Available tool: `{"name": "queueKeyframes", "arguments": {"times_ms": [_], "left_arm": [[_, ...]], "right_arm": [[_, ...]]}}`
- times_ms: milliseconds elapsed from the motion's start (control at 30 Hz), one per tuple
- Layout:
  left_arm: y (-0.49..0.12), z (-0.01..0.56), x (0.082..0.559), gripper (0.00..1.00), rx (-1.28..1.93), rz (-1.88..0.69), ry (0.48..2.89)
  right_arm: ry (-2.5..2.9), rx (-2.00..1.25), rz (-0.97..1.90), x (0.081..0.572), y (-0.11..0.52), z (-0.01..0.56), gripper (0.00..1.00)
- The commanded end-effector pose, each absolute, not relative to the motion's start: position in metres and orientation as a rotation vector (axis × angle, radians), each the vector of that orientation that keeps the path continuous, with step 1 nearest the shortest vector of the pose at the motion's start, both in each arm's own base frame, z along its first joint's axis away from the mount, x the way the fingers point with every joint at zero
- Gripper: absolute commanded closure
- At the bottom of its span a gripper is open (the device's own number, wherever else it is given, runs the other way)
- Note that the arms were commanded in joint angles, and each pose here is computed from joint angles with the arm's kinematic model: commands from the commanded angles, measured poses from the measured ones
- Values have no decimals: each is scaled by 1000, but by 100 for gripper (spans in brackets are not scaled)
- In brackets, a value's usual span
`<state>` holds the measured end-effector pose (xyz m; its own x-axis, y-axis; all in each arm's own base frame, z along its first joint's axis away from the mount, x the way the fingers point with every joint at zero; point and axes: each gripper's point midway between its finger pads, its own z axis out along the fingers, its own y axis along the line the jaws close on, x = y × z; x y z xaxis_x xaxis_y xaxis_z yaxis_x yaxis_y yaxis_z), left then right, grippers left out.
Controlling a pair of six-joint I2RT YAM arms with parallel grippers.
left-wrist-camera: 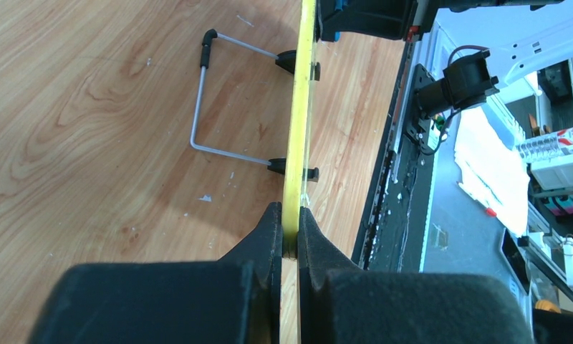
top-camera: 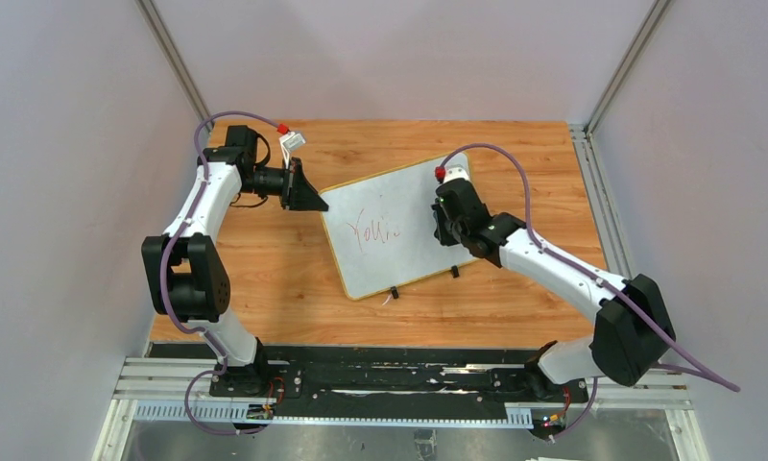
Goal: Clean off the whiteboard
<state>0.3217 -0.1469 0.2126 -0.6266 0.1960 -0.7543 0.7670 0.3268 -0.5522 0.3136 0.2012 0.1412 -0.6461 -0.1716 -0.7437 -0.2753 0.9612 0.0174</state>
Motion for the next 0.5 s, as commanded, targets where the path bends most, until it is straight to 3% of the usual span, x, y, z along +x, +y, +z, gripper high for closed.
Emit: {"name": "queueKeyframes", "arguments": {"times_ms": [0, 467], "left_arm": [[-145, 194, 318, 100, 913, -1220, 2081], [-146, 195, 318, 100, 910, -1222, 2081]], "right_arm": [[2278, -398, 232, 309, 237, 139, 99], [2239, -613, 400, 276, 338, 143, 99]]}}
